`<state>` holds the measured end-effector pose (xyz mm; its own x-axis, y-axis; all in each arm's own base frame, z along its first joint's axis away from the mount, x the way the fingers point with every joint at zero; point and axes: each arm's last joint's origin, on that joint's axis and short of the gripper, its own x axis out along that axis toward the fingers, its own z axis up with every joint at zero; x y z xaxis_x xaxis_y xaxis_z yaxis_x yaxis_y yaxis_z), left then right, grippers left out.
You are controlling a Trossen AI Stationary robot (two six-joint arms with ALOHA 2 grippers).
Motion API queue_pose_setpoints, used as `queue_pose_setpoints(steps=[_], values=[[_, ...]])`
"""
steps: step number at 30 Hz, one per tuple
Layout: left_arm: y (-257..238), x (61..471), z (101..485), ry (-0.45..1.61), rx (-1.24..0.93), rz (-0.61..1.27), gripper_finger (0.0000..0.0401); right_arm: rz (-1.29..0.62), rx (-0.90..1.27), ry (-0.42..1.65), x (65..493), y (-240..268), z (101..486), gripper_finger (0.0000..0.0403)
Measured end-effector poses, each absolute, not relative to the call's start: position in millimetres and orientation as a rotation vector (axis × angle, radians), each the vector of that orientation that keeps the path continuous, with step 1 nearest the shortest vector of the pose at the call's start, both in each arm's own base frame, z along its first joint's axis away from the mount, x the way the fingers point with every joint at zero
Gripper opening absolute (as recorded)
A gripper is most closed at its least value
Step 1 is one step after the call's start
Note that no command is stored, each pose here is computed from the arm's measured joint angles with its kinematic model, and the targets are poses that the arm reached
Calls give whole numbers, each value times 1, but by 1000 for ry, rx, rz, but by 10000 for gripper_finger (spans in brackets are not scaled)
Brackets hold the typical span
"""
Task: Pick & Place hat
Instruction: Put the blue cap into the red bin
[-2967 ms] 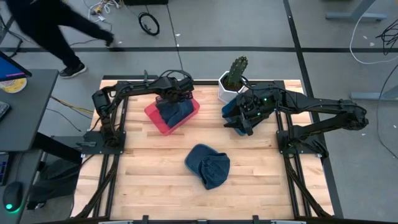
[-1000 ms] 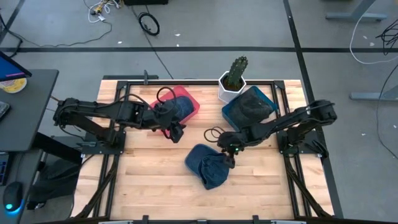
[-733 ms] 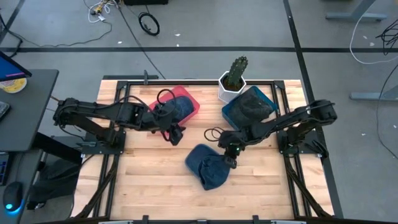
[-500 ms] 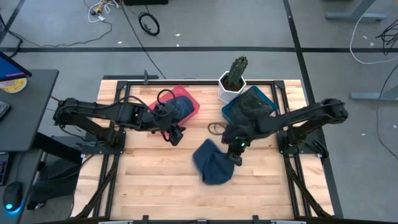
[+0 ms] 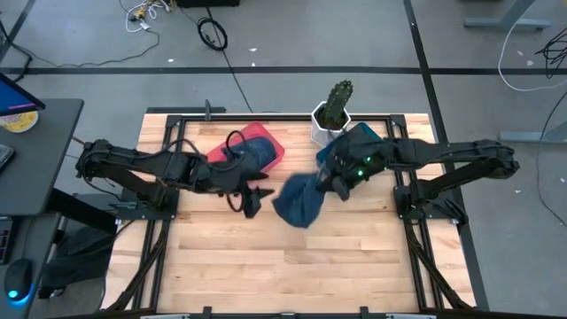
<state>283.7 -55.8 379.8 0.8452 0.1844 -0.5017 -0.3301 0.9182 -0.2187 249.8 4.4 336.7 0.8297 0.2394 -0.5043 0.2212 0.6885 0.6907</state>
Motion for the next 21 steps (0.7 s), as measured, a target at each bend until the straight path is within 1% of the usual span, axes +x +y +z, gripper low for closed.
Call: queue_pose_setpoints(steps=[6, 12, 14, 18, 21], values=[[-78, 286, 394, 362, -79, 141, 232, -30, 939, 441, 252, -12, 352, 4], [-99, 285, 397, 323, 113, 43, 232, -33, 1013, 317, 255, -22, 363, 4], [-101, 287, 396, 318, 129, 50, 232, -32, 1033, 291, 256, -25, 365, 4], [-100, 291, 391, 327, 170, 123, 232, -31, 1070, 263, 256, -27, 367, 4], [-100, 296, 386, 349, 264, 186, 232, -12, 1105, 224, 257, -27, 372, 4]])
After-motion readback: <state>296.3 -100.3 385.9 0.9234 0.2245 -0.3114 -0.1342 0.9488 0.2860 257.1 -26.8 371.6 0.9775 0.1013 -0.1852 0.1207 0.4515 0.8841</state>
